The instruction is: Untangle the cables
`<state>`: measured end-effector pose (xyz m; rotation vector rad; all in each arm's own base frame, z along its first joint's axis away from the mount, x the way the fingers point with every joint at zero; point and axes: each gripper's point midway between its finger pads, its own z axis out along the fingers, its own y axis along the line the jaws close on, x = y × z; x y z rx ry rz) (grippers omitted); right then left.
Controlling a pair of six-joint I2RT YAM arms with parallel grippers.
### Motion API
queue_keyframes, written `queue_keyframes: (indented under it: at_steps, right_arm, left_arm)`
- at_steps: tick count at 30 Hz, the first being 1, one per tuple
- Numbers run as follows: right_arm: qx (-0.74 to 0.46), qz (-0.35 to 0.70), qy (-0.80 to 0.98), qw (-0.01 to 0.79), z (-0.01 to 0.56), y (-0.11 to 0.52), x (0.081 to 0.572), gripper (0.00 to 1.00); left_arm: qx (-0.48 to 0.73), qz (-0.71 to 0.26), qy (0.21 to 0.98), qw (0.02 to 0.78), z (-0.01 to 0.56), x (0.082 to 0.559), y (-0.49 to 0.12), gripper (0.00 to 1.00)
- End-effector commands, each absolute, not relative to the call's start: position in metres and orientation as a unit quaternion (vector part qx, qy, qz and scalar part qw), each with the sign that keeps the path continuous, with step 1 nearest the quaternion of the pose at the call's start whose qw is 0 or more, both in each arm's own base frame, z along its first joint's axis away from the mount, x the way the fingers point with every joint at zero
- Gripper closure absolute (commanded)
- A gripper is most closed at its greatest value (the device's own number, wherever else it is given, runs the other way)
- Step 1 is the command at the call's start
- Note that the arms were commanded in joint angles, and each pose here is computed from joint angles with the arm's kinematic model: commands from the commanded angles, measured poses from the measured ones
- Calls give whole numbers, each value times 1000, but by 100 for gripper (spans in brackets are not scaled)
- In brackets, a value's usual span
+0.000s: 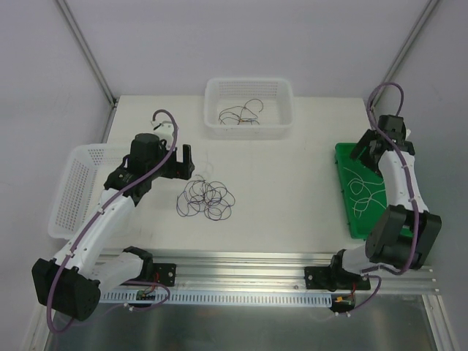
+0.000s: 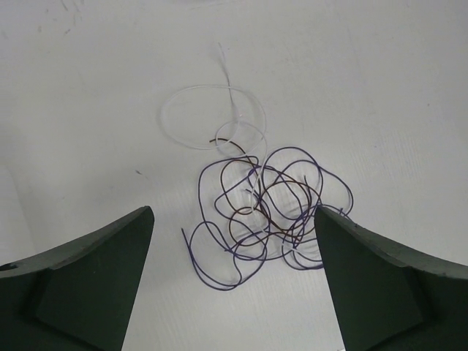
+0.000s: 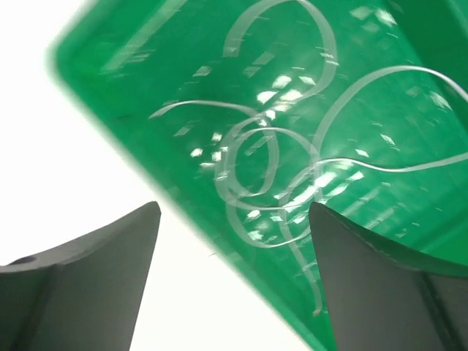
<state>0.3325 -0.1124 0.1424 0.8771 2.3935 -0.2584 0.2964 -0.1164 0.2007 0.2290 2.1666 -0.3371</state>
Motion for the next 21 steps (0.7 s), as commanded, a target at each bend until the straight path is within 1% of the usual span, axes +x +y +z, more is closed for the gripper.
queue_keyframes:
  at_steps: [1, 3, 5, 6, 8, 9, 12, 13, 14, 15, 16, 17, 19, 21]
  right_arm:
    - [244, -21, 903, 353, 181, -53, 343, 12]
    - [190, 26, 913, 359, 183, -15, 343, 8]
    - [124, 65, 916, 375, 192, 33, 341, 7]
    - [79, 102, 921, 369, 191, 69, 336, 7]
    - [41, 132, 916, 377, 195, 102, 334, 7]
    - [1, 163, 914, 372, 196, 136, 326, 7]
    - [-35, 203, 904, 374, 199, 187, 327, 8]
    - [-55, 211, 908, 358, 189, 215, 321, 7]
    - [-64, 217, 901, 370, 198, 231, 327, 7]
    - [-80, 219, 900, 368, 197, 251, 322, 7]
    - [-72, 203, 907, 361, 181, 261, 330, 7]
    - [-72, 211, 902, 370, 188, 275, 336, 8]
    - [-80, 225, 901, 361, 172, 309, 341, 9]
    - [-71, 248, 897, 358, 170, 336, 345, 11]
  left_arm:
    - [82, -114, 867, 478, 212, 301, -106, 7]
    - [73, -100, 868, 481, 211, 303, -100, 2]
    - [69, -92, 868, 484, 212, 303, -97, 1]
    - [63, -83, 867, 487, 213, 304, -93, 1]
    - [54, -72, 867, 490, 212, 305, -88, 1]
    - [48, -66, 867, 491, 212, 305, -86, 1]
    - [30, -47, 866, 497, 214, 307, -77, 1]
    - [26, -45, 864, 501, 216, 307, -76, 1]
    - [18, -37, 862, 505, 218, 306, -71, 1]
    - [15, -34, 862, 506, 219, 306, -69, 1]
    - [12, -31, 860, 510, 220, 306, -68, 1]
    - [7, -24, 858, 514, 222, 305, -64, 1]
    - [4, -19, 856, 517, 224, 304, -62, 1]
    - [1, -12, 855, 518, 223, 304, -59, 1]
